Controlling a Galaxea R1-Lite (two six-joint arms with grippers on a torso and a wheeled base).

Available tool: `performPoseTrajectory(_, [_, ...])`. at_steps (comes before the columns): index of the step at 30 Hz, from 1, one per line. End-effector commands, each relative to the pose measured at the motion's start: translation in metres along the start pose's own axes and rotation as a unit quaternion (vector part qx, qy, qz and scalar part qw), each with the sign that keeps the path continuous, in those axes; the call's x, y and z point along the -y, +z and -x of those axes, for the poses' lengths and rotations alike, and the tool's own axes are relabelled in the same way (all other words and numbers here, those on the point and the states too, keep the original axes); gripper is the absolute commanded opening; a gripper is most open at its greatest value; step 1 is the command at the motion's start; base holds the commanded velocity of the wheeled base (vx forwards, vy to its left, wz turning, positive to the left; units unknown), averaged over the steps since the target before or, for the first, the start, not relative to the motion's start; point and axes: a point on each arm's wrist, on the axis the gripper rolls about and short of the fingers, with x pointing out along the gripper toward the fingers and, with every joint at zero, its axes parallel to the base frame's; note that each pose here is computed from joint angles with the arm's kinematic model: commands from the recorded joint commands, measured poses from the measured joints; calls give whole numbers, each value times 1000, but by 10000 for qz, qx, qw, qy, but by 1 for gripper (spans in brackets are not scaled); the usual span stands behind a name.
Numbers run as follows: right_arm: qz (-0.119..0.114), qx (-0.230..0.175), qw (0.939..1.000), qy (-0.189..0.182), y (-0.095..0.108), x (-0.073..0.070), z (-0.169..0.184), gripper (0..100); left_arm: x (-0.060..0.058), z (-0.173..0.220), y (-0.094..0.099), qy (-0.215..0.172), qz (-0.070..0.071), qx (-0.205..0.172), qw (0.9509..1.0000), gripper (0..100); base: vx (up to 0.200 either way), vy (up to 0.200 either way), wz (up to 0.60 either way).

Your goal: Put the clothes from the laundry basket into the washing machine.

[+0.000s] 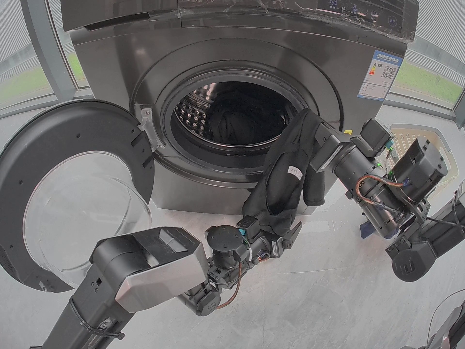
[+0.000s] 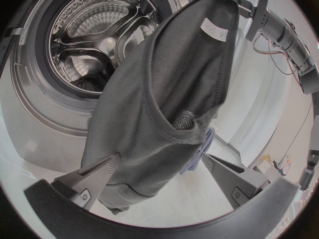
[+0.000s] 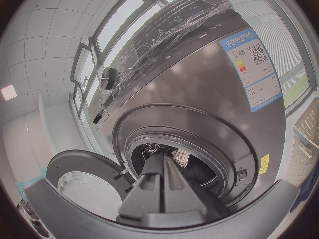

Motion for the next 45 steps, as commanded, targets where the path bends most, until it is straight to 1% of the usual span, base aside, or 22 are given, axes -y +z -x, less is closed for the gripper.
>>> performPoseTrajectory(1, [0,-34,10000,2,-2,0,0,0,-4,-7,-3,95,3,122,9999,100,0,0,0])
performPoseTrajectory(3, [0,-34,10000,2,-2,0,0,0,-6,-8,-3,168,-7,145,9998,100,0,0,0])
performPoseTrajectory(7, [-7,-42,10000,0,-3,0,0,0,-7,-8,-5,179,1,132,9998,100,0,0,0])
performPoseTrajectory(8, [-7,-42,10000,0,-3,0,0,0,-7,-8,-7,182,-7,117,9998,0,0,0,0])
performPoseTrajectory(13, [-4,-40,10000,-7,-3,0,0,0,-9,-8,-6,230,-8,150,9996,0,0,0,0])
performPoseTrajectory(17, [13,-48,10000,-37,-3,3,0,0,-12,-6,1,326,-20,217,9992,0,0,0,0])
performPoseTrajectory(18, [17,-54,10000,-45,-3,4,0,0,-11,-3,11,349,-20,253,9991,0,0,0,0])
performPoseTrajectory(20, [17,-54,10000,-45,-3,4,0,0,-8,5,23,339,-19,227,9992,0,0,0,0])
performPoseTrajectory(22, [20,-52,10000,-52,-3,4,0,0,-3,17,35,306,-49,125,9994,0,0,0,0])
performPoseTrajectory(23, [20,-52,10000,-52,-3,4,0,0,-1,19,36,301,-48,109,9995,0,0,0,0])
performPoseTrajectory(24, [30,-56,10000,-66,-3,6,0,0,1,30,46,301,-64,30,9995,0,0,0,0])
performPoseTrajectory(25, [35,-56,9999,-95,-3,8,0,0,0,37,51,343,-82,-25,9994,0,0,0,0])
performPoseTrajectory(27, [56,-75,9999,-143,-5,11,0,0,-3,49,58,429,-224,-115,9988,0,0,0,0])
performPoseTrajectory(28, [66,-78,9998,-165,-5,12,0,0,-9,57,63,529,-314,-163,9980,0,0,0,0])
performPoseTrajectory(29, [62,-82,9998,-181,-5,13,0,0,-13,63,67,611,-364,-198,9973,0,0,0,0])
performPoseTrajectory(30, [59,-95,9998,-191,-6,14,0,0,-16,67,70,660,-381,-213,9969,0,0,0,0])
performPoseTrajectory(31, [41,-122,9997,-205,-8,15,0,0,-19,77,80,722,-369,-210,9965,0,0,0,0])
performPoseTrajectory(32, [41,-122,9997,-205,-8,15,0,0,-19,77,80,722,-369,-210,9965,0,0,0,0])
performPoseTrajectory(34, [23,-170,9996,-230,-10,17,0,0,-26,98,103,872,-365,-136,9954,0,0,0,0])
performPoseTrajectory(39, [69,-189,9992,-334,-10,25,2,0,-26,125,129,922,-371,-25,9950,0,0,0,0])
performPoseTrajectory(40, [79,-214,9991,-362,-10,27,3,0,-28,131,132,945,-427,-27,9946,0,0,0,0])
performPoseTrajectory(45, [92,-284,9988,-393,-12,29,7,0,-28,152,160,974,-479,286,9937,0,0,0,0])
